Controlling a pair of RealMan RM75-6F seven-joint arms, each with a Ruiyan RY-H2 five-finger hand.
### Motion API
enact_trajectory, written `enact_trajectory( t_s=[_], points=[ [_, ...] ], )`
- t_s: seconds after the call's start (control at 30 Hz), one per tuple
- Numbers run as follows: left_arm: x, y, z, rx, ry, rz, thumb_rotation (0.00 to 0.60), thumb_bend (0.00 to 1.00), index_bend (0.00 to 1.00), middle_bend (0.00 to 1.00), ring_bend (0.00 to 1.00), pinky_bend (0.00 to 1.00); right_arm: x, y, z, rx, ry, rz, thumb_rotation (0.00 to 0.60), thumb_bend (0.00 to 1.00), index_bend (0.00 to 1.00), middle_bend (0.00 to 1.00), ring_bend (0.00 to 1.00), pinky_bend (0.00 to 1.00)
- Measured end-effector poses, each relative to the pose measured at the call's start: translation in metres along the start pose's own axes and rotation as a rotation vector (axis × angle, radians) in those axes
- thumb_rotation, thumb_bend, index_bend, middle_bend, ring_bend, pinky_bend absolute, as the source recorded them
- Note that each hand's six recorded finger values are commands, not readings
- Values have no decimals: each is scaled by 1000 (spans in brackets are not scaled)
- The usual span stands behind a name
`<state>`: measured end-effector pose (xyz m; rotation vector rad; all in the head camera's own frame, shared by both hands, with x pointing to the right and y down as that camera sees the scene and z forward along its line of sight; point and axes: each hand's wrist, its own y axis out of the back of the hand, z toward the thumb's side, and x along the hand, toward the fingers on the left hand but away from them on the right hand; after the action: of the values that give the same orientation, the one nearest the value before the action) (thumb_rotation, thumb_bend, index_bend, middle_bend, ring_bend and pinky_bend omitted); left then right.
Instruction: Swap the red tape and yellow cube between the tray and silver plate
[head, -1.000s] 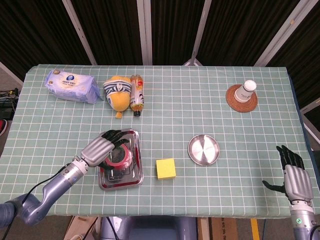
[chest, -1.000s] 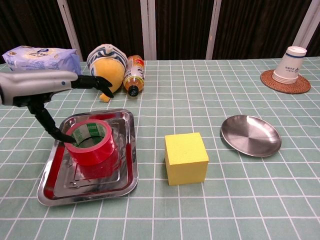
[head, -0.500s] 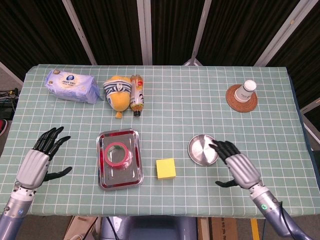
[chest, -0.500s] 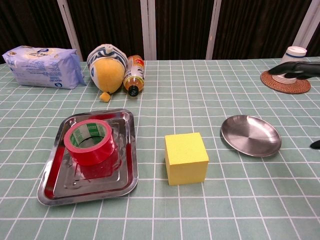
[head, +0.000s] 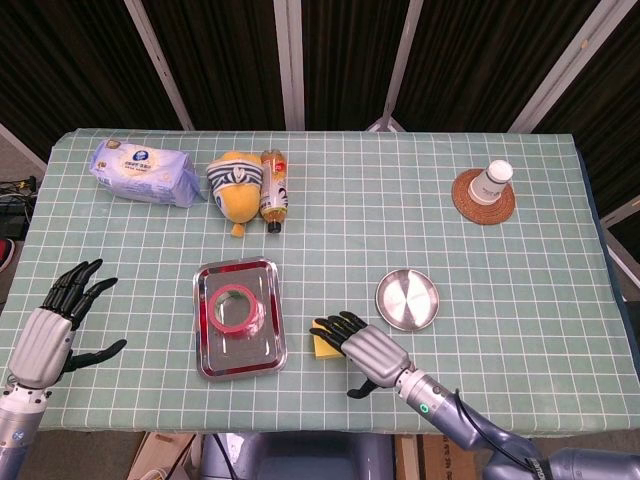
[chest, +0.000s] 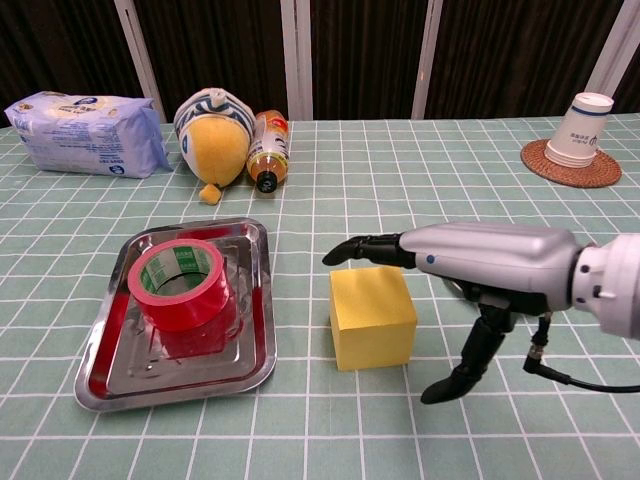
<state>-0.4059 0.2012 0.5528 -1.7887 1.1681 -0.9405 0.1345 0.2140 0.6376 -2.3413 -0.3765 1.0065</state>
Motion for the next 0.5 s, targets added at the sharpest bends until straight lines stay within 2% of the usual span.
enact_trajectory(
  t_s=[0.3,0.4,0.5],
  points=[
    [0,4,-4,-3,20,29,600,0,192,0,0,110,-27,-10,-6,0,-22,2,600,30,0,0,3,6],
    [1,3,-5,-9,24,26,600,0,192,0,0,110,-34,-10,-7,-7,-30,-2,600,30,4,17,86,73],
    [1,2,-5,-9,29,23,600,0,197,0,0,111,-38,-9,-7,-5,-34,-13,600,31,90,109,233,164]
  ],
)
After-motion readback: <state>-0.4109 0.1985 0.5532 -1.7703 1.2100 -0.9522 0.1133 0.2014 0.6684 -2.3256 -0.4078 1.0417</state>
